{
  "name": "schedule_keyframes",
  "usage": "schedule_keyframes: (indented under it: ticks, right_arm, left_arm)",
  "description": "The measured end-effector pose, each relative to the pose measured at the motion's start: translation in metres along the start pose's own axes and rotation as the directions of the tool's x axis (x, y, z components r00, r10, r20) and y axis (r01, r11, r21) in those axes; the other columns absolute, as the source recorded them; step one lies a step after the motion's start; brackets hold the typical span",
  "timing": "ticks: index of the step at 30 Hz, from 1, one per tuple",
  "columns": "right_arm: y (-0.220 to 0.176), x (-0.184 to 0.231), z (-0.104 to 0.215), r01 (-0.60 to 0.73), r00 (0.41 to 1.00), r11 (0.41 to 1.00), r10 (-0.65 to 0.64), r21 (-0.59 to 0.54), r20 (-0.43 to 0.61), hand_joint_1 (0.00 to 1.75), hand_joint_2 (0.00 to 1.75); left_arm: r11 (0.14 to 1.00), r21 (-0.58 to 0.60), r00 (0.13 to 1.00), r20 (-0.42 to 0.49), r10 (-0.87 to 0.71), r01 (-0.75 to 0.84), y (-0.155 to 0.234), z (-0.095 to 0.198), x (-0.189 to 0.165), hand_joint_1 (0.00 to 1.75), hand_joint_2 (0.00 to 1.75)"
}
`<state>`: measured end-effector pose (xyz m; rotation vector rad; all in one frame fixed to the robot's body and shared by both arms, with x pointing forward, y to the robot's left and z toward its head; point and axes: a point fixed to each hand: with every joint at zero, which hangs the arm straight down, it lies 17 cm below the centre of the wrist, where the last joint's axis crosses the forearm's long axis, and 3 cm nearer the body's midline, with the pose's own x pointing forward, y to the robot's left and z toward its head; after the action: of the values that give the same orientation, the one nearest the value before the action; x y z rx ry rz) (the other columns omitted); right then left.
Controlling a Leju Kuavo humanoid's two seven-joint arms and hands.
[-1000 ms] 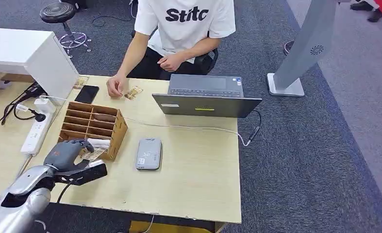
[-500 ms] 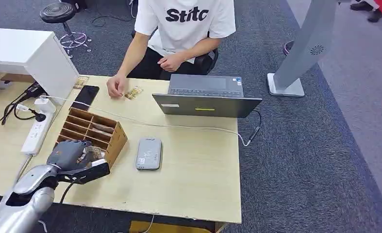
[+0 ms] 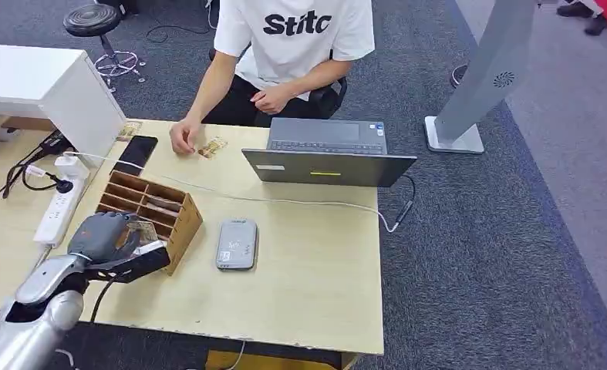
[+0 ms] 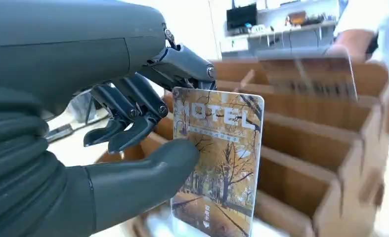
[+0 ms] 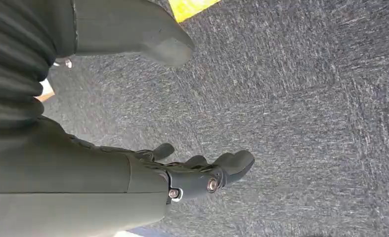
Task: Pass the card to the sensor for recognition and then transmit it.
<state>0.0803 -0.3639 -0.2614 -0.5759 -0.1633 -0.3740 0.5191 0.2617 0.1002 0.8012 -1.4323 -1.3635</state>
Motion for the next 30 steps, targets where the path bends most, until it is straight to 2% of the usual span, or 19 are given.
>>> schedule_keyframes:
  ticks: [10,16,21,26,30]
  right_arm:
    - [-0.001,-0.001,0.000,0.004,1.000,1.000,-0.004,-0.002,-0.001,0.00,1.75]
    - [-0.001,-0.001,0.000,0.007,1.000,1.000,-0.007,-0.003,-0.004,0.00,1.75]
    - [-0.001,-0.002,0.000,0.006,1.000,1.000,-0.006,-0.004,-0.006,0.00,1.75]
    - [-0.001,-0.001,0.000,-0.006,1.000,1.000,0.006,-0.003,-0.001,0.00,1.75]
    - [0.002,0.002,0.000,-0.021,1.000,1.000,0.021,0.009,0.012,0.00,1.75]
  left_arm:
    - [0.969,0.237,0.997,0.040,0.059,-0.067,0.101,-0.021,0.017,1.75,1.75]
    - [0.933,0.345,0.994,0.080,0.077,-0.101,0.155,-0.023,0.030,1.75,1.75]
    - [0.902,0.415,0.992,0.081,0.092,-0.117,0.192,-0.019,0.024,1.75,1.75]
    - [0.882,0.467,0.998,0.019,0.060,-0.062,0.223,-0.018,0.007,1.75,1.75]
    - [0.870,0.483,0.991,-0.127,-0.046,0.102,0.250,-0.024,-0.023,1.75,1.75]
